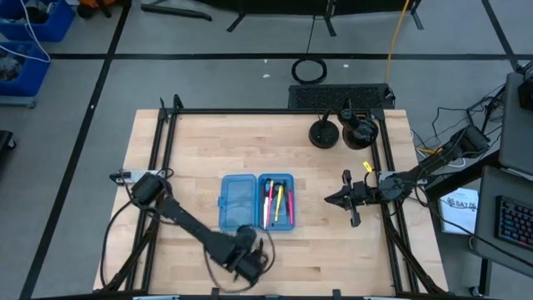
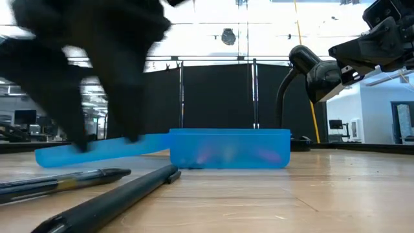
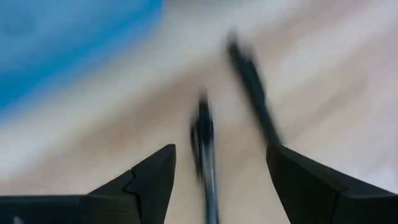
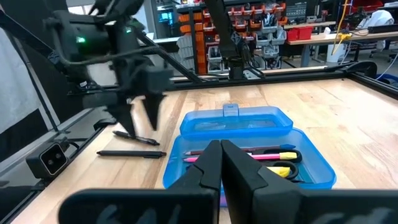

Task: Pick & place school supplies into a supply box
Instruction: Put the left black pen into the blue supply box

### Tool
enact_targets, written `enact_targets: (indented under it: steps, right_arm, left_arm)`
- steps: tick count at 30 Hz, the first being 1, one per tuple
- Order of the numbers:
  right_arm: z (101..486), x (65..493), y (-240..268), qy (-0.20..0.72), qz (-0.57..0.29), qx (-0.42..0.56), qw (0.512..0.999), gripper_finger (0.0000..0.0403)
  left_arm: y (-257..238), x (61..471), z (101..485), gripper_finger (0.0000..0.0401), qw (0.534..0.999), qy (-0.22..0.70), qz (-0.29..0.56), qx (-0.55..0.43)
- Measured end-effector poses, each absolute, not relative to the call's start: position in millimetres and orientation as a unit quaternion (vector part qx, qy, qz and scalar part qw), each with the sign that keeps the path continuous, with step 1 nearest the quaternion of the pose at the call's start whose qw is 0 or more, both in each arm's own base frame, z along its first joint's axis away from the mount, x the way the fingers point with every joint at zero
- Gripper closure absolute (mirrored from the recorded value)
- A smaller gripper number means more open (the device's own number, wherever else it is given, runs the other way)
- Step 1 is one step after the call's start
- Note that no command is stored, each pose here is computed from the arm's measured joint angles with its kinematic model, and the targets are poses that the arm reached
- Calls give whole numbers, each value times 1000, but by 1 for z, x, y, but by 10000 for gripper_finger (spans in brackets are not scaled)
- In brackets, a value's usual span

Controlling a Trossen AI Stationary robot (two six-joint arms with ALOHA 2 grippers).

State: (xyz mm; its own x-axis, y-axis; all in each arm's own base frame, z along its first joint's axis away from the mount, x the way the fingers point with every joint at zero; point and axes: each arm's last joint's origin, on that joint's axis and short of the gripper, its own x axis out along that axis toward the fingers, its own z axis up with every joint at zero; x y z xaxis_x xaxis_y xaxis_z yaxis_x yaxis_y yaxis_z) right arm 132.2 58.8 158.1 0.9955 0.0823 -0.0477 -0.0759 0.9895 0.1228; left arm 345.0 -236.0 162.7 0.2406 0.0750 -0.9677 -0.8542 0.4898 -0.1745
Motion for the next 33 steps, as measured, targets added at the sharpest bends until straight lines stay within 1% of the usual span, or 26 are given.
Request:
enact_targets:
  steps: [3, 7, 11, 15, 20, 25, 27, 30, 33]
  right_arm:
    - [158, 132, 59, 25, 40, 61, 997, 399]
    - [158, 132, 59, 28, 40, 59, 997, 399]
    - [158, 132, 59, 28, 40, 58, 997, 399]
    - [158, 132, 59, 28, 40, 59, 997, 399]
    - [158, 132, 59, 28, 40, 60, 997, 399]
    - [157, 132, 59, 31, 39, 59, 997, 399]
    - [157, 132, 59, 30, 39, 59, 997, 399]
    - [157, 133, 59, 31, 39, 58, 997, 399]
    - [156, 133, 59, 34, 39, 57, 997, 399]
  left_arm:
    - [-247, 336, 158, 148, 679, 527, 341, -380]
    - [-256, 327, 160, 148, 679, 526, 345, -379]
    - [-265, 319, 158, 148, 681, 551, 325, -356]
    - [-267, 317, 154, 148, 684, 564, 316, -338]
    - [-265, 324, 137, 148, 681, 581, 312, -318]
    - [-263, 327, 121, 148, 668, 610, 308, -295]
    - [-262, 325, 121, 149, 661, 610, 323, -295]
    - [-262, 321, 121, 149, 638, 608, 352, -315]
    - [-263, 321, 121, 166, 632, 614, 351, -318]
